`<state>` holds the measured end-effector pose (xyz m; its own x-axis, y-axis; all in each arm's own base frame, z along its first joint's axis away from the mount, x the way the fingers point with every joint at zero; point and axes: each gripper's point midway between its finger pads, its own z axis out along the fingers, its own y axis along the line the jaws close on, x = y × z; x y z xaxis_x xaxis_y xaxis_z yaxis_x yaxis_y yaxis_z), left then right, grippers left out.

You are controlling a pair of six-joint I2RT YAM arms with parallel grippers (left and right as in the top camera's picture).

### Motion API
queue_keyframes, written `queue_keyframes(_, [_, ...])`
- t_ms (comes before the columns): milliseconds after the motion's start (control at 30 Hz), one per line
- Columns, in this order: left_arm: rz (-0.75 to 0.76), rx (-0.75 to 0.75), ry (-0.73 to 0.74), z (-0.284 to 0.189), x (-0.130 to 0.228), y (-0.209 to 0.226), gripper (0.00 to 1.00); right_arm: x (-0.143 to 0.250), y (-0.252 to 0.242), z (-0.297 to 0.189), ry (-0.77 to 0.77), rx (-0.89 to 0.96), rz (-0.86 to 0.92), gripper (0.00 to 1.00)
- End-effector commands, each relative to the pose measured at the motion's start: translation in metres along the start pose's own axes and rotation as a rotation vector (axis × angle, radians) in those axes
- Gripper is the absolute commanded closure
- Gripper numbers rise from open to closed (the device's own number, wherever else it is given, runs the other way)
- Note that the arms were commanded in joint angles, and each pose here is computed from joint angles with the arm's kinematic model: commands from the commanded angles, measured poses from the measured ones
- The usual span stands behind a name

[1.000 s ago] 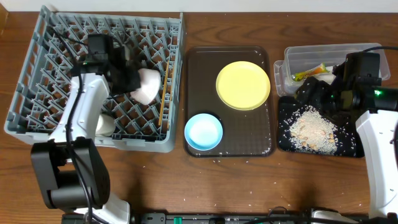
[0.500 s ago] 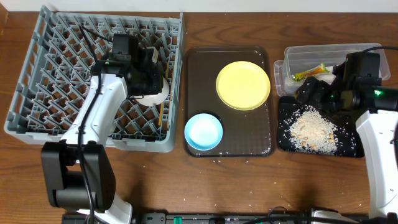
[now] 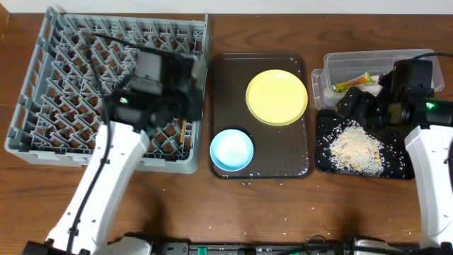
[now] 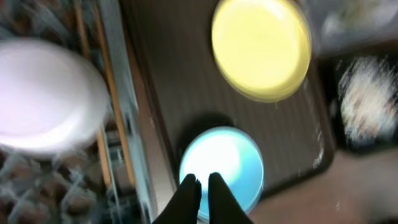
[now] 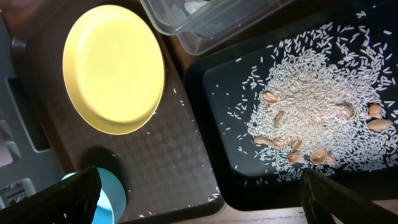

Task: Sort waste into correct bins and load items into the dishwasher
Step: 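Reach the left gripper to the light-blue bowl and grasp its rim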

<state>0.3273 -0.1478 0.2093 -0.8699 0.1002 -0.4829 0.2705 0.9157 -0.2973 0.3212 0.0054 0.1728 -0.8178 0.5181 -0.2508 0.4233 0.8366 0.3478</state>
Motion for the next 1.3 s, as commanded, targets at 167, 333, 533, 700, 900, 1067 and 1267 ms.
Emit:
queue_keyframes(167, [-0.133,-0.182,0.234,0.081,0.069,-0.013,0.92,-0.001,0.0,0.001,0.006,-0.004,-0.009,0.01])
queue_keyframes(333, [-0.08,-0.186,0.33,0.126,0.098,-0.032,0.92,-0.001,0.0,0.001,0.006,-0.004,-0.009,0.01])
queue_keyframes(533, [-0.024,-0.097,0.411,0.176,0.13,-0.072,0.92,-0.001,0.0,0.001,0.006,-0.004,-0.009,0.01])
queue_keyframes(700, [0.069,0.356,0.439,0.171,0.132,-0.173,0.92,-0.001,0.0,0.001,0.006,-0.004,-0.009,0.01])
queue_keyframes(900, [0.165,0.425,0.325,0.127,0.095,-0.195,0.85,-0.001,0.0,0.001,0.006,-0.004,-0.009,0.01])
queue_keyframes(1067, [0.129,0.014,0.186,0.113,0.062,-0.109,0.62,-0.001,0.0,0.001,0.006,-0.004,-0.009,0.01])
queue_keyframes(1267, [0.089,-0.058,0.279,0.135,0.079,-0.061,0.54,-0.001,0.0,0.001,0.006,-0.004,-0.009,0.01])
